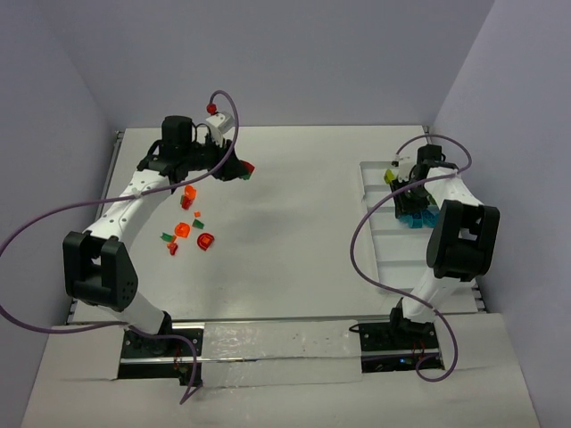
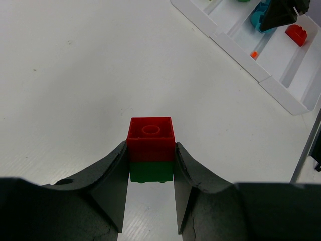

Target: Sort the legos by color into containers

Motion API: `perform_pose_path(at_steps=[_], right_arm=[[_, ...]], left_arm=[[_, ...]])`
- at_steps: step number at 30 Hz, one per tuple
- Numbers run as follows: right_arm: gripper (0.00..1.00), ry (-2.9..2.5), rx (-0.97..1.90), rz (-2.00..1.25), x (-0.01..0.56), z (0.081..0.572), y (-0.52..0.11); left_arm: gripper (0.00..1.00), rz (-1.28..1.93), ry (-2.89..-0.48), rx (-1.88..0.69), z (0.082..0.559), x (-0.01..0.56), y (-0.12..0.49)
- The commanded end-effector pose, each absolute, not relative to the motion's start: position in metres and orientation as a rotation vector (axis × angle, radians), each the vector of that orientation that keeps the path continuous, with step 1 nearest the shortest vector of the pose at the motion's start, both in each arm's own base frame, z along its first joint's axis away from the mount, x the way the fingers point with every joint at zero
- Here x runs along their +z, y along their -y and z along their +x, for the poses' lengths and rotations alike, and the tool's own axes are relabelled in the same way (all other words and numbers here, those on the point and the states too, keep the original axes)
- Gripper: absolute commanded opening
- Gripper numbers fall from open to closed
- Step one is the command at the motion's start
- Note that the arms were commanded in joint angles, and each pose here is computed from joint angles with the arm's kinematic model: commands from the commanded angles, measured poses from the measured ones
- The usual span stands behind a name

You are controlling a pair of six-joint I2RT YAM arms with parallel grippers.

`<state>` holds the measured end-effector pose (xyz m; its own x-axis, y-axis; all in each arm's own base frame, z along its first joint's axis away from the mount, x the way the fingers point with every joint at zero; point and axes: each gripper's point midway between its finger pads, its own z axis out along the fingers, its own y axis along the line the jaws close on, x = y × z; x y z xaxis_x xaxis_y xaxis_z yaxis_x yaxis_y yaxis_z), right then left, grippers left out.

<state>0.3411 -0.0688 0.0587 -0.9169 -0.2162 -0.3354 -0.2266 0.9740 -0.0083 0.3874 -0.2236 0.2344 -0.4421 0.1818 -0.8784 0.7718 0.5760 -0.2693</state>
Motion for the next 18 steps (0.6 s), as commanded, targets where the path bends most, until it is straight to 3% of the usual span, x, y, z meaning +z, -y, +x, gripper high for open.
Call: perform_pose_path(at_steps=[1,2,3,9,15,18], right_arm=[[0.00,-2.723,-0.018,-0.310,0.071,0.358,0.075],[0.05,-2.730,-0.021,-0.313,0.070,0.357,0.075],[0.17,-2.737,-0.022,-0.315,0.069,0.355,0.075],[0.53,-2.746,-0.034,-0.321,0.072,0.348,0.076],[0.68,-2.711,-0.015,-0.329,0.097,0.349,0.070],[0.70,-2.644,0.038,-0.331,0.127,0.356,0.058]], left_arm=[[0.00,0.771,-1.885,-0.809,0.388,0.256,0.221],[0.00,0.769,-1.883,-0.812,0.388,0.255,0.222],[0.00,0.766,-1.882,-0.816,0.388,0.256,0.222],[0.00,0.739,-1.882,-0.853,0.389,0.258,0.226],[0.00,0.690,-1.870,-0.908,0.391,0.270,0.232],[0.00,0.648,-1.848,-0.951,0.393,0.286,0.236]])
